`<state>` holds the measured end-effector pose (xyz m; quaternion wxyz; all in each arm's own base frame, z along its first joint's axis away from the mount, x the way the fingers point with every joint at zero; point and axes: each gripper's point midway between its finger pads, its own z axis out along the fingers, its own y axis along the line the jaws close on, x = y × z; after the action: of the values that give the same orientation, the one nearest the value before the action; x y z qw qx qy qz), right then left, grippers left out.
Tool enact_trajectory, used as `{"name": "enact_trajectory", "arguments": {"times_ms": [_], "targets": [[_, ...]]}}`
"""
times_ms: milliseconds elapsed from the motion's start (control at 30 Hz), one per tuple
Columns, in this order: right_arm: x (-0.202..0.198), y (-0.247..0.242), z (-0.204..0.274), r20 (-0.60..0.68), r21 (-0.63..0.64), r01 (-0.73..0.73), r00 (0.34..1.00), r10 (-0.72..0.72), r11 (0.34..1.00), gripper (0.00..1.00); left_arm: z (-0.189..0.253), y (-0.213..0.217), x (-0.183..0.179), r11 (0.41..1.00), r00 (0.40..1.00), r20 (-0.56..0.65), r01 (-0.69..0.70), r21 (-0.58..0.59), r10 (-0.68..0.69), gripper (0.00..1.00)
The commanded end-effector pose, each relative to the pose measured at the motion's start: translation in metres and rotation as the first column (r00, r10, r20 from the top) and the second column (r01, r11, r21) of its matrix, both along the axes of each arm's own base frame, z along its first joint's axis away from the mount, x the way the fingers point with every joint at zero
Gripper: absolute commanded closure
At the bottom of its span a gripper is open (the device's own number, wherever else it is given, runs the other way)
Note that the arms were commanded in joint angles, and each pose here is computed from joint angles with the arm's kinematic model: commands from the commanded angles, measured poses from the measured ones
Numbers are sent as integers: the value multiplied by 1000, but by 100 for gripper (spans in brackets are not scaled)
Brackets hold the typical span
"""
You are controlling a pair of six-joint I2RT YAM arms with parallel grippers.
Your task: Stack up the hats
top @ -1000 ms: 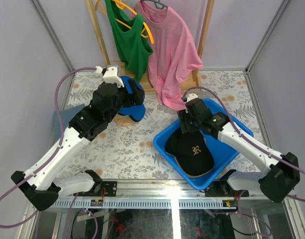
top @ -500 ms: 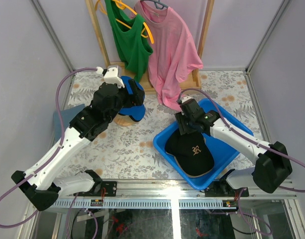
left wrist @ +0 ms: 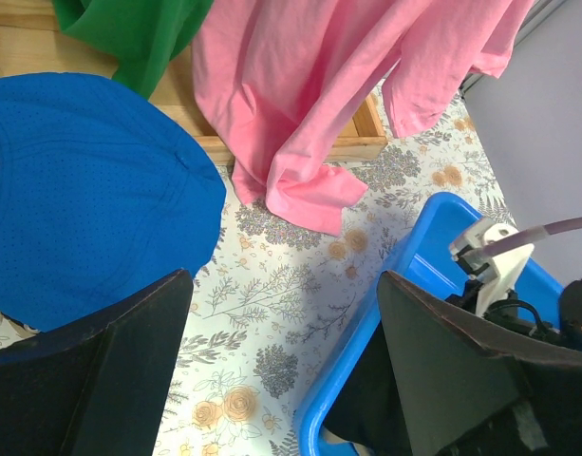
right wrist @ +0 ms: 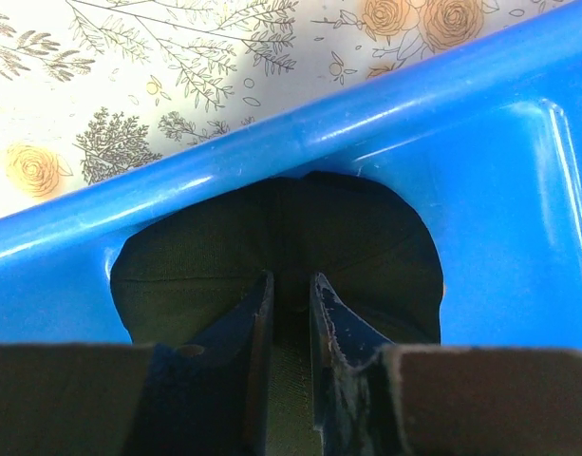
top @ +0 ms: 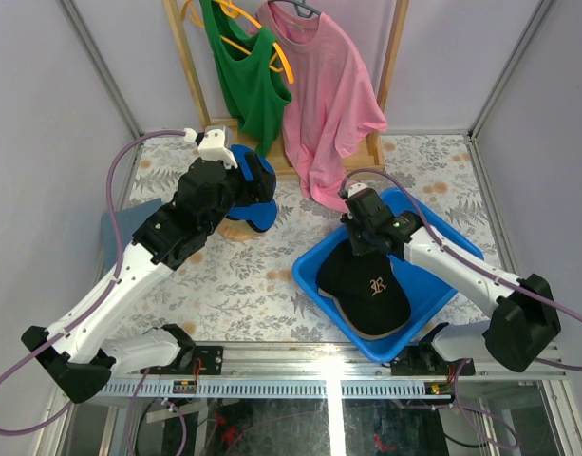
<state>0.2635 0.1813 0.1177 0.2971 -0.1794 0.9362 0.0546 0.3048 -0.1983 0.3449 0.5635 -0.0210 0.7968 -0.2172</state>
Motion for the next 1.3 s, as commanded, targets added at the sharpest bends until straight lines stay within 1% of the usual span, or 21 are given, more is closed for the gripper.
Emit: {"name": "enact_trajectory", "arguments": {"times_ms": [0,100,333,500,567,833,933,1067,1167,1267], "targets": [[9,-3,42,107,41,-1,994,-3,999,96,17,1,2,999,998,59,-21,-47,24,21],[9,-2,62,143,68,-10,990,1,998,100,18,2,2,999,998,61,-25,-48,28,21],[6,-6,102,208,104,-18,978,-4,994,100,19,2,3,999,998,59,-28,-42,30,20],[3,-6,128,252,144,-36,968,-2,989,100,16,-3,4,998,999,40,-21,-58,23,16],[2,-6,142,279,164,-44,960,-4,985,100,15,-6,4,998,999,33,-9,-65,11,14],[-3,-3,187,354,220,-102,935,18,970,100,13,-28,3,992,997,3,74,-102,-74,10],[-5,0,202,381,246,-126,924,23,961,100,13,-38,1,982,991,-13,128,-139,-131,9],[-7,5,227,424,290,-164,905,27,943,100,10,-46,1,957,978,-48,189,-221,-204,9],[-9,11,257,472,340,-203,881,19,918,100,8,-47,2,921,960,-72,235,-311,-270,9],[-13,17,281,507,385,-249,862,22,889,100,10,-44,3,870,940,-77,274,-410,-332,9]]}}
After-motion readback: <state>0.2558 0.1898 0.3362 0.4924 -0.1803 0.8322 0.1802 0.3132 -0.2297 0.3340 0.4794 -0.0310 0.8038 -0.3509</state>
